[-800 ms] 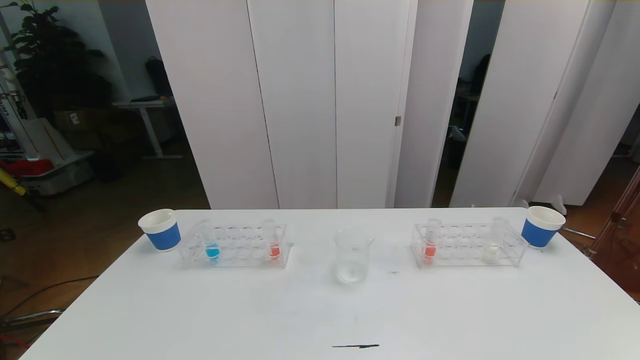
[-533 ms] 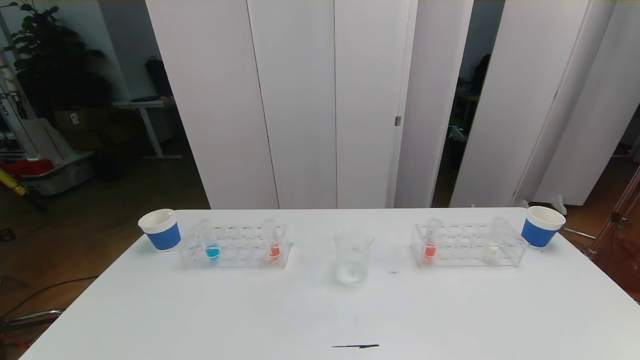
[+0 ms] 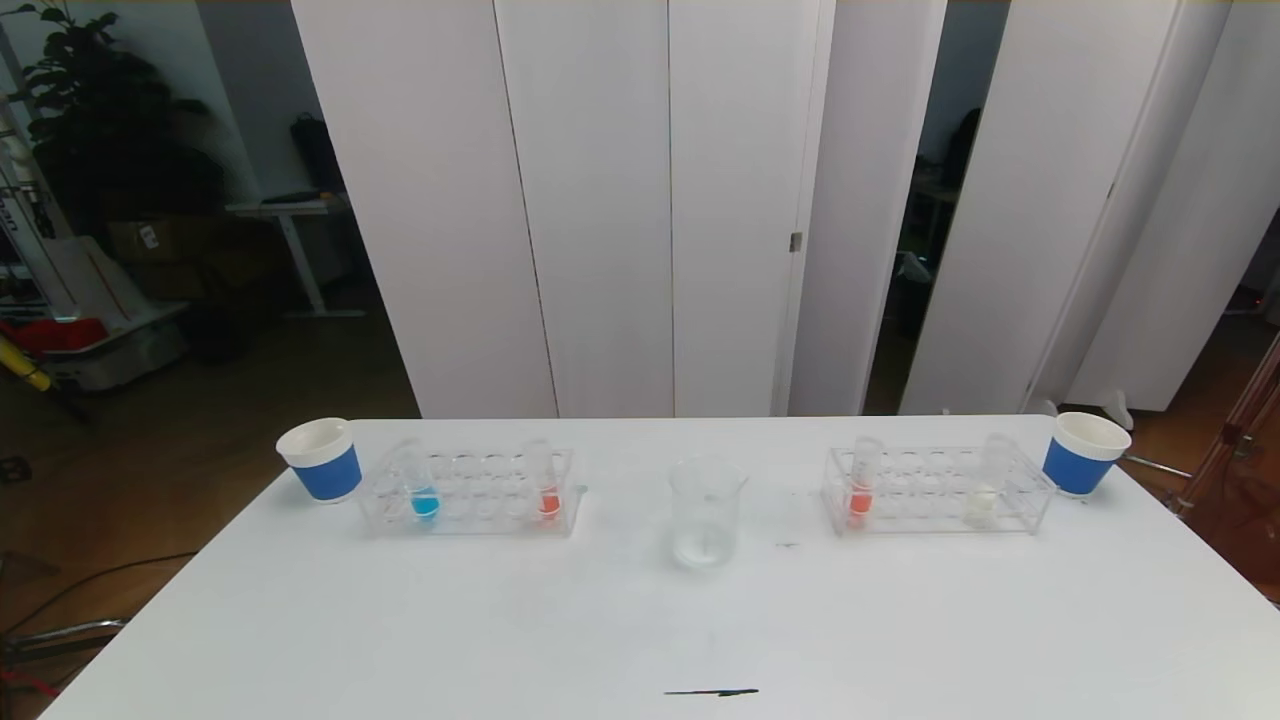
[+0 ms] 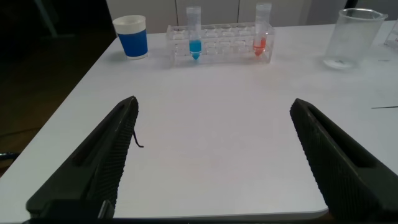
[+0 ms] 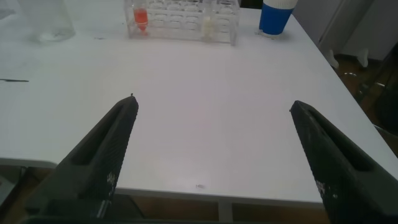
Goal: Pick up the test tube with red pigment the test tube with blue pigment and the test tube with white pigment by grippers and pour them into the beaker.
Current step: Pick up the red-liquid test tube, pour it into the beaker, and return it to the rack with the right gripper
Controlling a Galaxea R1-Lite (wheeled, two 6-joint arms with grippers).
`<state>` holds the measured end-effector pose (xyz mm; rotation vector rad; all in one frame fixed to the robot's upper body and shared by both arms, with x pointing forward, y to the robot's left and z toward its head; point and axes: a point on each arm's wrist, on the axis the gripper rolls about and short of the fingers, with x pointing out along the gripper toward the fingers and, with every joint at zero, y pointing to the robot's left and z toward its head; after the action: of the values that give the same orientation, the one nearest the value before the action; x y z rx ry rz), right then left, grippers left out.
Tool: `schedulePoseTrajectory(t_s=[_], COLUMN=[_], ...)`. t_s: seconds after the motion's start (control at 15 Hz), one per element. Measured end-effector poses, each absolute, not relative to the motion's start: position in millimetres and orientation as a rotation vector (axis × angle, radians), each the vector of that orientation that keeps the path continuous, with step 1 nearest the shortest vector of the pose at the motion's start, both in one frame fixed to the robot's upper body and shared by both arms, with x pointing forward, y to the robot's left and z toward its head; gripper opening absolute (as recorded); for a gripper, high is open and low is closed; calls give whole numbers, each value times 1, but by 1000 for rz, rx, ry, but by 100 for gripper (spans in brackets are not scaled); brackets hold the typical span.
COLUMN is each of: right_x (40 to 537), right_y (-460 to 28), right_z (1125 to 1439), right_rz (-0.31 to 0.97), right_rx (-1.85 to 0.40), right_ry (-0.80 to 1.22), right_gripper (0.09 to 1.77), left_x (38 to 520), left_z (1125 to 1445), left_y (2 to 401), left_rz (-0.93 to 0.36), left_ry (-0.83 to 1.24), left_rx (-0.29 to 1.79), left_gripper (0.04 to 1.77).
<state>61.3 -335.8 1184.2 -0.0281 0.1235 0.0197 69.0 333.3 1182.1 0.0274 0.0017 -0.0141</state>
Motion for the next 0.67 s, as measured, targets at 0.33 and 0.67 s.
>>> schedulePoseTrajectory(t_s=[0.33, 0.67], right_x=[61, 61], right_y=[-336, -336], right_z=[1184, 1184], right_rz=[19, 20], right_rx=[-29, -28], right_ry=[123, 124], right_gripper=[175, 175], left_x=[69, 69], left_z=[1182, 1182], left_y=[333, 333], left_rz=[-14, -14], left_ry=[2, 2], left_rx=[27, 27], left_gripper=[174, 174])
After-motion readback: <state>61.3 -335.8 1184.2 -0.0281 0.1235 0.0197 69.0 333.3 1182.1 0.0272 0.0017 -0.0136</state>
